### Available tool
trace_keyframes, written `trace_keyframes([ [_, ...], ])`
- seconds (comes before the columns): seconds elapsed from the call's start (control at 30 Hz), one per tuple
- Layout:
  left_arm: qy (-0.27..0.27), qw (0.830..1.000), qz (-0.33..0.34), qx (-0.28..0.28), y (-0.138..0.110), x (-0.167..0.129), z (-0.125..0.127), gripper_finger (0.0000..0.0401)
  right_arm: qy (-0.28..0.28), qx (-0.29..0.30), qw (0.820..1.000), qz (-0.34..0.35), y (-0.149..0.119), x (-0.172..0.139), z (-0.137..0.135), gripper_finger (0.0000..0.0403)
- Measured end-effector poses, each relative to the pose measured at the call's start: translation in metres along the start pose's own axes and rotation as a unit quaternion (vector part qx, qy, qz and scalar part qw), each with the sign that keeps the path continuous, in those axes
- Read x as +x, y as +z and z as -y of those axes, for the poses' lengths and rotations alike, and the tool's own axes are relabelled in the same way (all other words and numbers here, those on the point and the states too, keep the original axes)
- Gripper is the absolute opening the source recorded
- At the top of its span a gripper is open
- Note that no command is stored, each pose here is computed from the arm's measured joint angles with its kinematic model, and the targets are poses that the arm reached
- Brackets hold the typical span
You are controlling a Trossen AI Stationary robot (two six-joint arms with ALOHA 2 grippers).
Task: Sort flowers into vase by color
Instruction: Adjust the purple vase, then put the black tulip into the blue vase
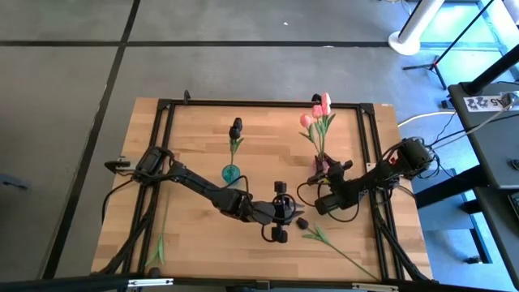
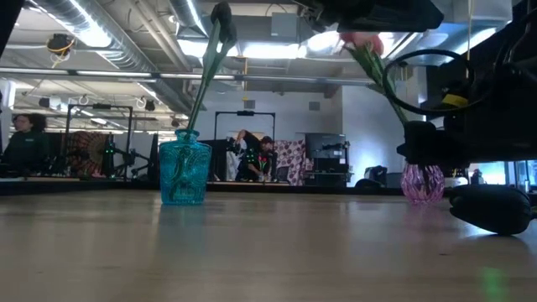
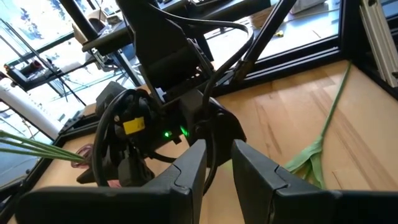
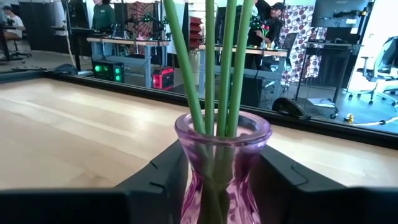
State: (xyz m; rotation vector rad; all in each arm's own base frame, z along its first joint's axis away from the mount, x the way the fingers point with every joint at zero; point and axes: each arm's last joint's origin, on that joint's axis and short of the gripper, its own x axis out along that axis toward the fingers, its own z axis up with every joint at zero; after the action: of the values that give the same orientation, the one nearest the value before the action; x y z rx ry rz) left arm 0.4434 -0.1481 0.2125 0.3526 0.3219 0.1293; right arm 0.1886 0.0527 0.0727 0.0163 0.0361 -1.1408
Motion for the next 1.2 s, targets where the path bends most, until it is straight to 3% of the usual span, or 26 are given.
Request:
trace_keyframes([
  [0.27,0.000,1.000,0.000,0.001,0.000,0.000,0.000,0.0074,0.001,-0.003,1.000,-0.003,0.000,0.000,0.000,0.0147],
  [0.9,0.004,1.000,-0.002,0.001,0.000,0.000,0.000,0.0074,0.010,-0.044,0.998,-0.039,-0.002,0.000,0.001,0.0239],
  [1.2,0.007,1.000,-0.003,0.001,0.000,0.000,0.000,0.0074,0.011,-0.032,0.999,-0.041,0.014,-0.001,0.004,0.0281],
])
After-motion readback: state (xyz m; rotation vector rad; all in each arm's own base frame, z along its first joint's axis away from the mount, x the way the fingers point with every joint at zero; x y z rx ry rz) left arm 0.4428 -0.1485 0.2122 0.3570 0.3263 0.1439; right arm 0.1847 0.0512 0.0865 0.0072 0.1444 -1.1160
